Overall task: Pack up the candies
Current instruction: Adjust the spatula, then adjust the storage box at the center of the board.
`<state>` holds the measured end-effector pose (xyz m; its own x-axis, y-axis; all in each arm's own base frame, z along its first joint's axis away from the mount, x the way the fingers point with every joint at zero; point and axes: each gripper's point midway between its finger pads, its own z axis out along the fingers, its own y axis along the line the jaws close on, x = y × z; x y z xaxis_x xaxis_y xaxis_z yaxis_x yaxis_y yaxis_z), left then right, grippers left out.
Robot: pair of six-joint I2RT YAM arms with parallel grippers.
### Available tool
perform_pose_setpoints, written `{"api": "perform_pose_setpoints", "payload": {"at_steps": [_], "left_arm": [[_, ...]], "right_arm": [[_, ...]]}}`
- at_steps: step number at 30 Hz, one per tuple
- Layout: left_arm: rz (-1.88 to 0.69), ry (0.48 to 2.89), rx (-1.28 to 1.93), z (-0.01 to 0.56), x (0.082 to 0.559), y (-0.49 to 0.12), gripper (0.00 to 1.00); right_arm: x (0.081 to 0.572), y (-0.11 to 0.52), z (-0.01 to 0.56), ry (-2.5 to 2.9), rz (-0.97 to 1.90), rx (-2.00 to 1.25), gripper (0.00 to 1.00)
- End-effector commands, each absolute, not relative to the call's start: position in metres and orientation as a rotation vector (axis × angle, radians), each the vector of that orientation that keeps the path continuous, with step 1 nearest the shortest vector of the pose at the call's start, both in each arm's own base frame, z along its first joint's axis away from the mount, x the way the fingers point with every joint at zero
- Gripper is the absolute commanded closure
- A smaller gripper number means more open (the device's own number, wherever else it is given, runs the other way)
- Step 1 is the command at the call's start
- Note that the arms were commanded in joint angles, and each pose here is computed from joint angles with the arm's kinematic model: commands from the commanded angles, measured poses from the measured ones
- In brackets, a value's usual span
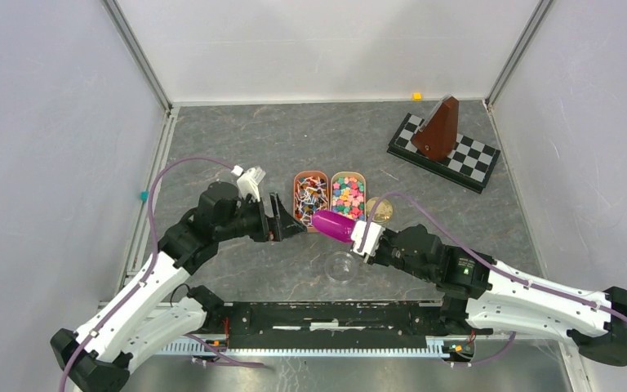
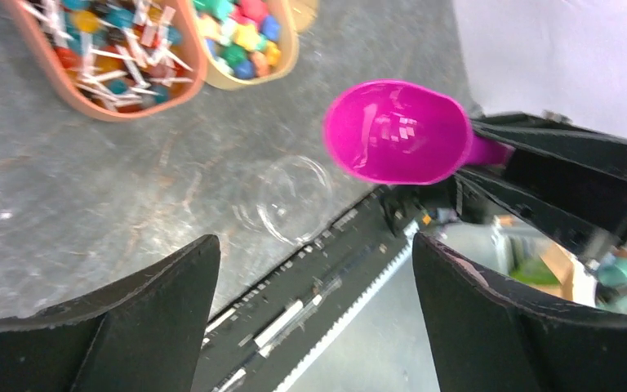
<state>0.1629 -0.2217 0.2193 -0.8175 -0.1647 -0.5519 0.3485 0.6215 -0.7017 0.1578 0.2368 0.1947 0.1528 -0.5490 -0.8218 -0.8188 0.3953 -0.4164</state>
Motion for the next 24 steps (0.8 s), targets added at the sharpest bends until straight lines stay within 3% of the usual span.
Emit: {"api": "perform_pose_setpoints", "payload": {"at_steps": [1,13,24], "left_arm": [[-0.906,2.242,0.094,0.215,0.194,-0.204,0.07],[-0.803,2.354,0.124,0.192,0.247,-0.235,0.20],[-0.678,2.502,0.151,0.153,0.293,-0.287,0.34]], "right_arm": [[0.178,0.214,0.216,1.601,0.206,-1.033,1.00],[0.198,0.167,0.228,1.734,0.028,-0.718,1.00],[0.193,0.160,0.224,1.726,0.077,-0.670,1.00]]}}
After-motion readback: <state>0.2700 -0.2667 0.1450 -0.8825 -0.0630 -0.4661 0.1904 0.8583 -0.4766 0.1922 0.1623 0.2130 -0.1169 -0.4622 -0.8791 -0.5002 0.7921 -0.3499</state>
